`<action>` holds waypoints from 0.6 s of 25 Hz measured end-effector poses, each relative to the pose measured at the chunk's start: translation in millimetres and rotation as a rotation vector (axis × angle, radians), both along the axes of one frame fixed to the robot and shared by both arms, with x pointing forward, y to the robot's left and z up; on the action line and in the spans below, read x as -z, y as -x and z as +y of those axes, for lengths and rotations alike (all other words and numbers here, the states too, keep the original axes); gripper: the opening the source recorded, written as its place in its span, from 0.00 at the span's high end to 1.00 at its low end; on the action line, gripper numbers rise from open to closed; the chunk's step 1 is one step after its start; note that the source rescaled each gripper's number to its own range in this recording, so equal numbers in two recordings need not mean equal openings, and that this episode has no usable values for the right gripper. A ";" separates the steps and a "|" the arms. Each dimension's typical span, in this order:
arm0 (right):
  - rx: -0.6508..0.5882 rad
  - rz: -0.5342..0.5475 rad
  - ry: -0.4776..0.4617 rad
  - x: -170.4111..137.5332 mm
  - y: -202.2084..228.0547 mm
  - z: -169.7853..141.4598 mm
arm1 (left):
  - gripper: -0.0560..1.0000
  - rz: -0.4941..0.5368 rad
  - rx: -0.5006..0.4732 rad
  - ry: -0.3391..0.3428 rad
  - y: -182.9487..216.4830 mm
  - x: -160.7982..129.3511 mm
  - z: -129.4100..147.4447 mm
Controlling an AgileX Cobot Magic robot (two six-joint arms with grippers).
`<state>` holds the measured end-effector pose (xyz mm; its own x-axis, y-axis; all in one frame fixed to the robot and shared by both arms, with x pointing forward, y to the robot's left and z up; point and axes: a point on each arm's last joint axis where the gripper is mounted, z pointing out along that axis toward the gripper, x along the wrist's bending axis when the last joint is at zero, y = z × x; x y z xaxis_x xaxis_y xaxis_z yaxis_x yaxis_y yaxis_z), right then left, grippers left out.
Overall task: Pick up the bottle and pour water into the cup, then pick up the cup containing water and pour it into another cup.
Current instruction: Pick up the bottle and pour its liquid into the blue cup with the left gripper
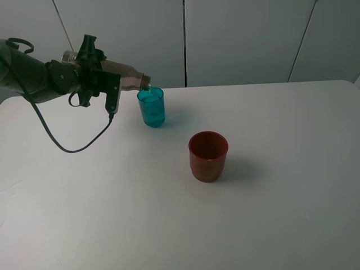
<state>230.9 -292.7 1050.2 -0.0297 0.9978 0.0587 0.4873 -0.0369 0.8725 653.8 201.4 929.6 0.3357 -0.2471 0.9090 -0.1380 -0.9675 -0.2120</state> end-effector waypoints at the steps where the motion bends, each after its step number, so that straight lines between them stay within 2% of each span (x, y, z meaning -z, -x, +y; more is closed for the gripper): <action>1: 0.000 0.000 0.000 0.0 0.0 0.0 | 0.95 0.000 0.000 0.000 0.0 0.0 0.0; 9: 0.000 0.000 0.000 0.0 0.0 0.0 | 0.95 -0.027 0.010 -0.001 1.0 -11.6 -0.3; 15: 0.000 0.000 0.000 0.0 0.0 0.0 | 0.95 -0.006 0.032 -0.002 6.1 -18.3 -0.8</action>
<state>230.9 -292.7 1050.2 -0.0297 0.9978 0.0587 0.4873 -0.0369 0.8725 647.6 200.6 947.9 0.3220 -0.2595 0.9105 -0.1671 -0.9622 -0.2152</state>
